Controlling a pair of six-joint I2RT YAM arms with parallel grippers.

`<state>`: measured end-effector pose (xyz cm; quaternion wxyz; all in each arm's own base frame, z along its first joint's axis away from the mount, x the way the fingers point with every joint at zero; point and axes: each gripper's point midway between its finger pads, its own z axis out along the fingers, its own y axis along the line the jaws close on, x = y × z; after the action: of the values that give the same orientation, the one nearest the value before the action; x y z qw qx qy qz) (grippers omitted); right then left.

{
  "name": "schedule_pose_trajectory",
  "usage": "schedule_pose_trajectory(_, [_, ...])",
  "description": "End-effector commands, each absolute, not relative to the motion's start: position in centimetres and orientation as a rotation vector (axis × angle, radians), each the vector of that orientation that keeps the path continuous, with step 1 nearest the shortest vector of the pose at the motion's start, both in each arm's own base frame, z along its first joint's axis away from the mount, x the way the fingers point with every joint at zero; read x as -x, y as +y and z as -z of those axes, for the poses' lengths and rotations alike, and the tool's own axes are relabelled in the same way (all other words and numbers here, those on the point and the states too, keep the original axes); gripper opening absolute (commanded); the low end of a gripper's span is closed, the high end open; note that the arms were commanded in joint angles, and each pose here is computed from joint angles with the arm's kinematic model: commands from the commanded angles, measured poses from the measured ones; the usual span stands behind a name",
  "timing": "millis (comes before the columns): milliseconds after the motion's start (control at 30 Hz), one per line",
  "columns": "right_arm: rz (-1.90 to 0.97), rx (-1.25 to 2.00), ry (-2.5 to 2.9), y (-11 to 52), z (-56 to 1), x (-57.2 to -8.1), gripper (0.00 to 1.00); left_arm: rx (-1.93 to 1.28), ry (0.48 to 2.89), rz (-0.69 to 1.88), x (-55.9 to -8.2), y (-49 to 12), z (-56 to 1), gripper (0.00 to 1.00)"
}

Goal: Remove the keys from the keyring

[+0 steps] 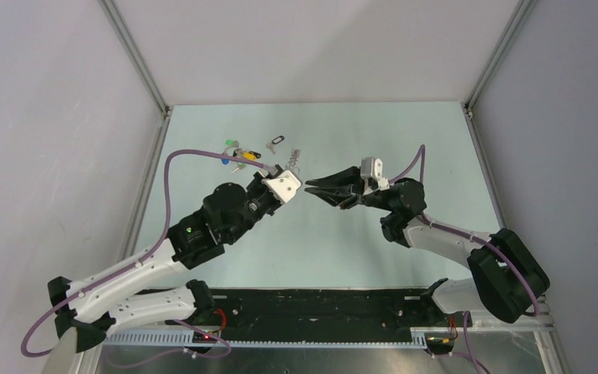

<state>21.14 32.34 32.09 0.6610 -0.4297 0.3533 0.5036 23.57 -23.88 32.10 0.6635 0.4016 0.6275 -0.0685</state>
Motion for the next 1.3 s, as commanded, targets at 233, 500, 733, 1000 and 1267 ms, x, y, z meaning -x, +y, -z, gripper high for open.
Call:
schedule_pose_trajectory(233, [-1.123, 0.886, 0.804, 33.3, -34.9, -20.8, 0.4, -0.807, 1.448, 0.099, -25.3, -23.9, -33.5, 0.0])
schedule_pose_trajectory(500, [-0.977, 0.769, 0.946, 33.7, -33.9, -23.1, 0.66, -0.808, 1.468, 0.081, -25.5, -23.9, -33.4, 0.0])
schedule_pose_trajectory(733, [-0.903, 0.771, 0.977, 34.2, -33.0, -23.9, 0.66, -0.812, 1.464, 0.115, -25.1, -24.2, -33.5, 0.0])
schedule_pose_trajectory(1000, [-0.854, 0.777, 1.021, 35.0, -31.8, -25.2, 0.62, -0.815, 1.467, 0.137, -24.9, -24.4, -33.6, 0.0])
schedule_pose_trajectory(1267, [-0.863, 0.816, 1.014, 35.7, -31.4, -25.2, 0.44, -0.827, 1.458, 0.164, -24.6, -24.6, -33.8, 0.0])
